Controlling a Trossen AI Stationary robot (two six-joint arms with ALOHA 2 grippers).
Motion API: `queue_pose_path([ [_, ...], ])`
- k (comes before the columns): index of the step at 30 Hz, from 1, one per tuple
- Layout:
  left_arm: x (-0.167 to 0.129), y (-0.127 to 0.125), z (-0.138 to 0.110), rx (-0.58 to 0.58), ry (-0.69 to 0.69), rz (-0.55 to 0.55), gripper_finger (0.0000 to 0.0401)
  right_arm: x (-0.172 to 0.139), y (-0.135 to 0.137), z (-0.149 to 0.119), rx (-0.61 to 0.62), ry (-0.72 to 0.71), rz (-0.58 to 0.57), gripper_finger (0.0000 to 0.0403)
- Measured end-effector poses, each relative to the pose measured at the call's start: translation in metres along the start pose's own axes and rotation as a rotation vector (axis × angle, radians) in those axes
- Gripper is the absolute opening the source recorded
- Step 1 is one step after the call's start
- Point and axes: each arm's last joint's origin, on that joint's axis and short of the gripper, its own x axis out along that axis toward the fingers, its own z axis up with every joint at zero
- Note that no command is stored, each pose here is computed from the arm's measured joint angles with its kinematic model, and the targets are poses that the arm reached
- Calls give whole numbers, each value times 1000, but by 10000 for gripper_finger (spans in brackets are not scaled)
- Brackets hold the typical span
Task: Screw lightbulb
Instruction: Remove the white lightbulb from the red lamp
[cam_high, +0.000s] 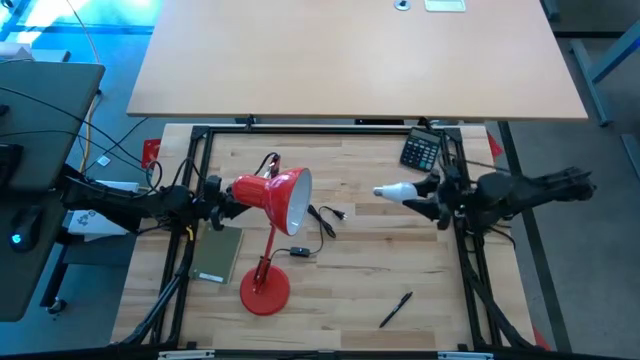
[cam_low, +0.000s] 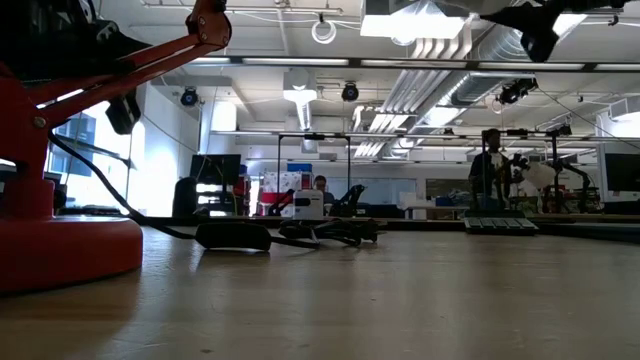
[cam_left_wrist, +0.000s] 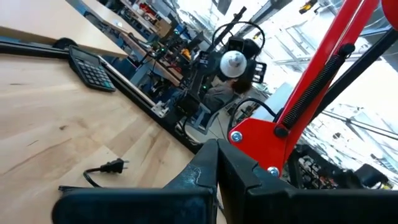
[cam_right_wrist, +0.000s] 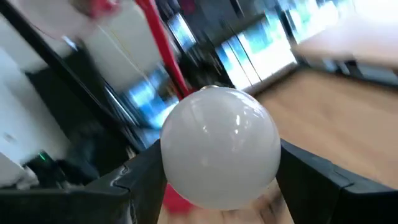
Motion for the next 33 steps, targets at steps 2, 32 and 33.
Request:
queue_pose_path([
  [2, 0, 0, 0, 10, 0, 2, 0, 7, -6, -13, -69, -60, 31, 255],
  [32, -1, 6, -10, 80, 143, 10, 0, 24, -82, -101, -677, -60, -126, 255],
  [33, -1, 6, -10, 86, 144, 9, 0, 25, -85, -100, -688, -48, -119, 255],
])
